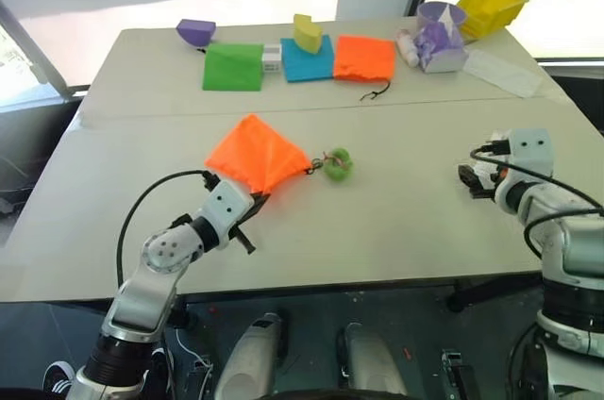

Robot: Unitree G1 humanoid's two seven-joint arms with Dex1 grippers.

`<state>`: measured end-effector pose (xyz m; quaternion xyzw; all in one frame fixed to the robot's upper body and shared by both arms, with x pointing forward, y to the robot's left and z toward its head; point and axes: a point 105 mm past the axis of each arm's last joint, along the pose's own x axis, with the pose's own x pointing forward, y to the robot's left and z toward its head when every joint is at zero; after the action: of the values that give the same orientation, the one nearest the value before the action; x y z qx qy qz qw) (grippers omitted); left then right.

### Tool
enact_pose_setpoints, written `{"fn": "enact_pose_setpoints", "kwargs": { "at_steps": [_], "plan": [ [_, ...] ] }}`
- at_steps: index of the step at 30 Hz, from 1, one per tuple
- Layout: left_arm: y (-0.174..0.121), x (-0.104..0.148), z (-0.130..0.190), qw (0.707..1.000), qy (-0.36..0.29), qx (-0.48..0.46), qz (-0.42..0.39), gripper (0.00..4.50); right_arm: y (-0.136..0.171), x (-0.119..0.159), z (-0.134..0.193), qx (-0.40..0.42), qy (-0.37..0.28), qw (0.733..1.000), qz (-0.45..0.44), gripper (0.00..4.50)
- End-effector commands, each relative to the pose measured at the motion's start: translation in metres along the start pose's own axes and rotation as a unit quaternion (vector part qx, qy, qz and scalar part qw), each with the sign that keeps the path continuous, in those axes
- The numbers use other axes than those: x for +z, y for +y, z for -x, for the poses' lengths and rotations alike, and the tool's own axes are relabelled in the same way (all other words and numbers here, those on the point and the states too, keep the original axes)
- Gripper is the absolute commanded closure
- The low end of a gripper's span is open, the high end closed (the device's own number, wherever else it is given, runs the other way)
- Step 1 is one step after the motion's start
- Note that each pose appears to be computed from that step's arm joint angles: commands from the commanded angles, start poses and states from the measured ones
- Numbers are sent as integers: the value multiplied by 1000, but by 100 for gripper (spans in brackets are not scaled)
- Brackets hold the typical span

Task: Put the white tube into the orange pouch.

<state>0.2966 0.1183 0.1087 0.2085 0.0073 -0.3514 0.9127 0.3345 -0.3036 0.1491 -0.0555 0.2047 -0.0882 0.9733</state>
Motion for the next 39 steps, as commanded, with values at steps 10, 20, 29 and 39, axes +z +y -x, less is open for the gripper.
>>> {"fn": "enact_pose_setpoints", "kwargs": {
  "at_steps": [10,20,29,39],
  "plan": [
    [-8,12,3,1000,-28,-4,-10,445,-19,-2,-20,-67,27,995,-64,0],
    [-6,13,4,999,-29,2,-17,445,-12,-8,-32,-64,42,991,-113,0],
    [-7,12,3,999,-28,-2,-16,450,-10,-14,-34,-61,48,992,-95,270],
    [-5,11,4,1000,-26,4,-15,450,112,7,53,434,-58,892,115,270]
  ]
}}
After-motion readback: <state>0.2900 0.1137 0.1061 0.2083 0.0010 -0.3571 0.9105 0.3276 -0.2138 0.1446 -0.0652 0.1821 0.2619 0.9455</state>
